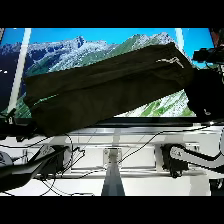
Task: Fold the clothes and pants, and hang the long-sleeved shirts on hangers.
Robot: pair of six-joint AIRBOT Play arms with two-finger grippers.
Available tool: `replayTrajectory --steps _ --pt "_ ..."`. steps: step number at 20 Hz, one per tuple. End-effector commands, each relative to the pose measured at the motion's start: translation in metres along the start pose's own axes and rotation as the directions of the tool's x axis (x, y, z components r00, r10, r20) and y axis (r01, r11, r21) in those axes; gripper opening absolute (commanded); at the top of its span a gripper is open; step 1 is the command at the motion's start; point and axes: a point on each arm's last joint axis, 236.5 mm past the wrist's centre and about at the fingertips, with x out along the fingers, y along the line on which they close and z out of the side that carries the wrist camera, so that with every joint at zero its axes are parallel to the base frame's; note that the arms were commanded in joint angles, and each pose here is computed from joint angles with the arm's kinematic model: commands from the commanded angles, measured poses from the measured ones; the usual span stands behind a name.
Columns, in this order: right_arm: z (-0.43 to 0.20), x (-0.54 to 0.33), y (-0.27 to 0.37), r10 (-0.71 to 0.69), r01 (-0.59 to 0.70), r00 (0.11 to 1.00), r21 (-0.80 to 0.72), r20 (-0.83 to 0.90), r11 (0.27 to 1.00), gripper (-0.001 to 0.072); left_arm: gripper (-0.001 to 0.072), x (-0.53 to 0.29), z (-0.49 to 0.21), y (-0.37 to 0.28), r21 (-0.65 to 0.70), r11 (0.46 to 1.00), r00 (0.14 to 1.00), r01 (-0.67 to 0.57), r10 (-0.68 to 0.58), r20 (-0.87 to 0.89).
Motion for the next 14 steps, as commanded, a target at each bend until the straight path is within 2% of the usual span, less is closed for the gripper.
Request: replayTrajectory --steps 1,3,6,8,10,14 --pt "-0.033 -0.007 -0.029 -0.048 0.053 0.992 0.041 -0.117 0.998 0.0029 0.0015 -0.034 0.065 -0.036 0.110 0.987 0.961 0.113 -0.137 0.241" --pt "-0.067 -0.014 -0.043 -0.031 0.062 0.972 0.130 -0.232 0.990 0.0029 0.0016 -0.071 0.110 -0.047 0.117 0.984 0.895 0.134 -0.171 0.413" --pt "-0.116 -0.023 -0.045 0.066 0.033 0.931 0.263 -0.360 0.964 0.0028 0.0015 -0.114 0.143 -0.042 0.133 0.989 0.837 0.064 -0.126 0.533" --pt "-0.128 -0.020 -0.017 0.209 -0.073 0.920 0.378 -0.333 0.923 0.0027 0.0015 -0.129 0.151 -0.030 0.128 0.992 0.821 -0.008 -0.067 0.567" --pt "-0.142 -0.018 0.015 0.319 -0.164 0.892 0.428 -0.321 0.889 0.0028 0.0016 -0.138 0.159 -0.019 0.111 0.992 0.801 -0.058 -0.020 0.598" --pt "-0.195 -0.022 0.061 0.432 -0.221 0.823 0.493 -0.368 0.841 0.0027 0.0015 -0.160 0.172 0.006 0.037 0.994 0.736 -0.107 0.054 0.675"
